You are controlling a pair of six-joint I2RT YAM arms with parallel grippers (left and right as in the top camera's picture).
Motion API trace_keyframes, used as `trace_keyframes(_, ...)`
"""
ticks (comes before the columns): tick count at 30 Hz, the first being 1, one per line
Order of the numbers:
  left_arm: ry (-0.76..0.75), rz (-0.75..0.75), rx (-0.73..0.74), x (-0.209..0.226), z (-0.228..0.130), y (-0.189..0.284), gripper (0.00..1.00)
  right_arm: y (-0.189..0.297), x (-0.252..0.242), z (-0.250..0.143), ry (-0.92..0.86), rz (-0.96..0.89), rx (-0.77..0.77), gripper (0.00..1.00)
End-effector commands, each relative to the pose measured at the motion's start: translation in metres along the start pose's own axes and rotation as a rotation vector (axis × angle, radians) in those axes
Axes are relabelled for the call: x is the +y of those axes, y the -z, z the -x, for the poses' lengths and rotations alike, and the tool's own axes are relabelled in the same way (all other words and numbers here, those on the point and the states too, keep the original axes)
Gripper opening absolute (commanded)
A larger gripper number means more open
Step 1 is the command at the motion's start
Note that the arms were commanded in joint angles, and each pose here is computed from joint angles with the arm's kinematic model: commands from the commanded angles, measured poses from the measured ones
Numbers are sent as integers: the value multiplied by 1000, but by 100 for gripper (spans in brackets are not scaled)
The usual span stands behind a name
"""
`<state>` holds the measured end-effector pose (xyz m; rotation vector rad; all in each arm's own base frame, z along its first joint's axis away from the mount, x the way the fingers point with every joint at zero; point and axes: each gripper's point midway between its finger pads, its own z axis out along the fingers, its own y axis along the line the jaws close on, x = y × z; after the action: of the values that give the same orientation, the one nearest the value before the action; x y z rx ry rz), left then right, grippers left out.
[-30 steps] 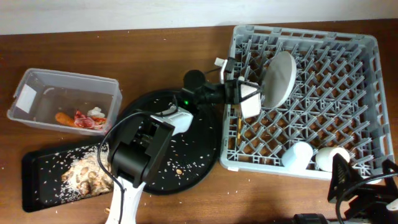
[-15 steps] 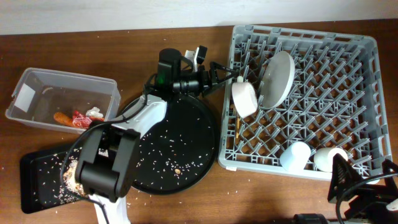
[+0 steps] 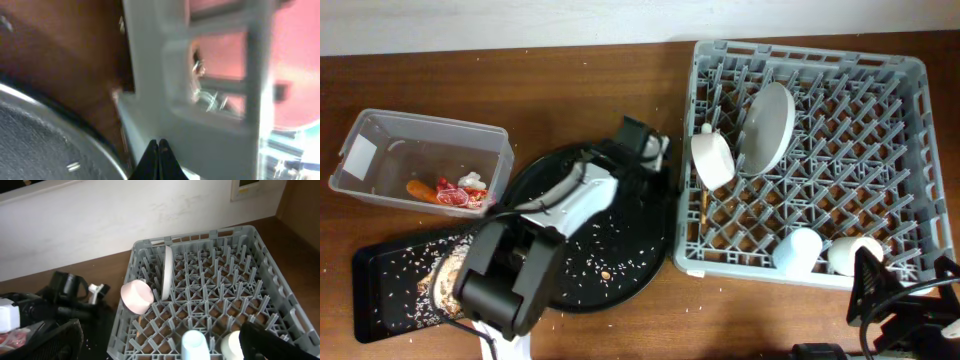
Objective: Sort waste into correct bins and load items into the dishwasher rack
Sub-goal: 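Set the bowl on its side in the rack beside the plate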
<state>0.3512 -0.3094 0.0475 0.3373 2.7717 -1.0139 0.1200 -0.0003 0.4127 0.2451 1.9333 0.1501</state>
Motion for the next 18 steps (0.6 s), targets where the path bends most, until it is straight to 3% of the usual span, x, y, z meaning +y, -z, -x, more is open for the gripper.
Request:
trace_keyframes(1, -183, 6, 65, -46, -36, -22, 0, 1, 0, 1, 3, 1, -8, 99)
trace_keyframes(4, -225, -7, 111, -65, -57, -32, 0, 1, 0, 1, 3, 1, -8, 99)
trace_keyframes(7, -203, 5, 102, -60, -50, -22, 4, 1, 0, 1, 3, 1, -8, 99)
trace_keyframes(12, -151, 179, -20, -18, -13, 60, 7, 1, 0, 1, 3, 1, -8, 99)
trace_keyframes(14, -147, 361, 41, 22, -27, 66, 2, 1, 0, 1, 3, 1, -8, 99)
trace_keyframes(18, -159, 422, 170, 43, -62, 35, 1, 1, 0, 1, 3, 1, -8, 99)
